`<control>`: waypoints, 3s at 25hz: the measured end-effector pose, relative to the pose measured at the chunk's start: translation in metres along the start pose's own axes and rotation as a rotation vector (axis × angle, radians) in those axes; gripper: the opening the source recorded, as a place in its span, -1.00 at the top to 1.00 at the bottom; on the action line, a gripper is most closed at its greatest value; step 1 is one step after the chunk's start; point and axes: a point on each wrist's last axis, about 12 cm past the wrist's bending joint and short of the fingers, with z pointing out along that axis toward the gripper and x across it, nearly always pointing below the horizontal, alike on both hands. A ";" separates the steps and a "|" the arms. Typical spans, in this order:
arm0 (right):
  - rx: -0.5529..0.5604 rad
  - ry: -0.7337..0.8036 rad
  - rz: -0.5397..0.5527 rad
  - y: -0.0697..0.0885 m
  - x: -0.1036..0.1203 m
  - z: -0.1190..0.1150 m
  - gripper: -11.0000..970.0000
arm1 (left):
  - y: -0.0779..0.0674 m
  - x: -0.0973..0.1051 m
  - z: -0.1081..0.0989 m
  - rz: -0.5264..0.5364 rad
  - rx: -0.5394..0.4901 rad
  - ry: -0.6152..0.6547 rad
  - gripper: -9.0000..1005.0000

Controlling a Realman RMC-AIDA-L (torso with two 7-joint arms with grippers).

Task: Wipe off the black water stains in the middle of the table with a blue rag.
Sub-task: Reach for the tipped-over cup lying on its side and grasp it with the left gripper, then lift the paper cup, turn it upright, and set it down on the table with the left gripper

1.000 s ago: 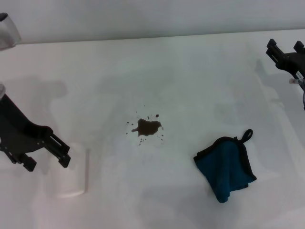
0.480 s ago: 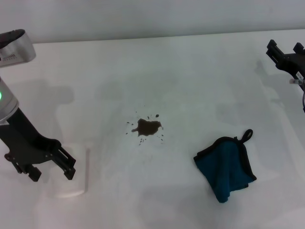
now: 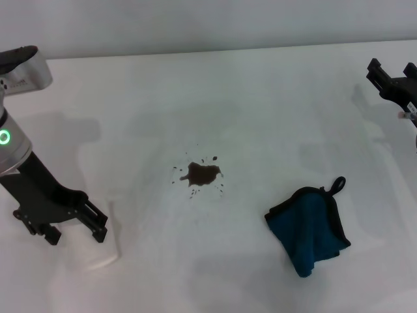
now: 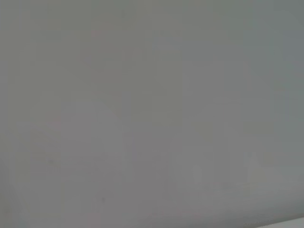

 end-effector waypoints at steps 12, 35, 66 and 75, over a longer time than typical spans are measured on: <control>0.005 0.006 0.000 -0.002 0.002 -0.002 -0.76 | -0.010 -0.003 0.019 0.009 0.020 -0.025 -0.75; 0.022 0.011 0.002 -0.006 0.003 -0.005 -0.76 | 0.000 -0.003 0.021 0.000 0.009 -0.062 -0.58; 0.044 -0.015 0.054 -0.010 -0.003 -0.001 -0.76 | 0.032 -0.024 -0.007 0.154 -0.186 -0.779 -0.23; 0.038 -0.017 0.052 -0.008 -0.004 0.001 -0.76 | 0.017 -0.017 0.045 0.268 -0.258 -0.939 -0.22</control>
